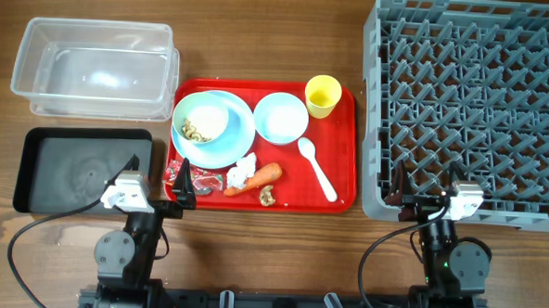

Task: Sort waste into correct bins and load items into the dishwasher rack
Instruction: 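Move the left gripper to the red strawberry wrapper on the tray, then grasp the red strawberry wrapper with the left gripper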

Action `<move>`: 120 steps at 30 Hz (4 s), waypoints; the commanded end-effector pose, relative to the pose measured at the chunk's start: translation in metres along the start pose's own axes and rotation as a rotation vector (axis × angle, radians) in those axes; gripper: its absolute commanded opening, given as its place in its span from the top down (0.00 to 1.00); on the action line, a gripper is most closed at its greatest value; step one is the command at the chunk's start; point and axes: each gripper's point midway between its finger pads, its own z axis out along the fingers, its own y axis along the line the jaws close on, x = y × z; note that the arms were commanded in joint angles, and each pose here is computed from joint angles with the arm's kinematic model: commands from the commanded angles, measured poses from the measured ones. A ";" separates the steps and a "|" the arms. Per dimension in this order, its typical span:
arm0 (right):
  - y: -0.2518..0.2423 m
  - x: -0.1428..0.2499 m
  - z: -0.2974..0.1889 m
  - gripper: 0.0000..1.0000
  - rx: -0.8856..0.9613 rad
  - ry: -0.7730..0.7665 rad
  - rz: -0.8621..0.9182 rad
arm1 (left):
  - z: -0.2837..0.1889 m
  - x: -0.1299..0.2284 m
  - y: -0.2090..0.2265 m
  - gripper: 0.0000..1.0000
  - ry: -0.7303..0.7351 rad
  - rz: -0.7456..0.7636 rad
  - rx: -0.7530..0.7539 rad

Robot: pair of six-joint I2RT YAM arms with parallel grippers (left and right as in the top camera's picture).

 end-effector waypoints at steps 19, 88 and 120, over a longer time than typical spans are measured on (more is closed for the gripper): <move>-0.001 0.000 0.000 0.01 0.007 0.000 0.018 | 0.000 0.003 -0.001 0.00 0.010 0.018 0.008; 0.019 -0.008 0.028 0.00 0.014 0.865 0.028 | 0.027 0.144 0.006 0.17 1.354 -0.606 -0.531; 0.019 -0.009 0.029 0.00 0.013 0.858 0.028 | 0.025 0.156 0.020 0.96 1.336 -0.557 -0.584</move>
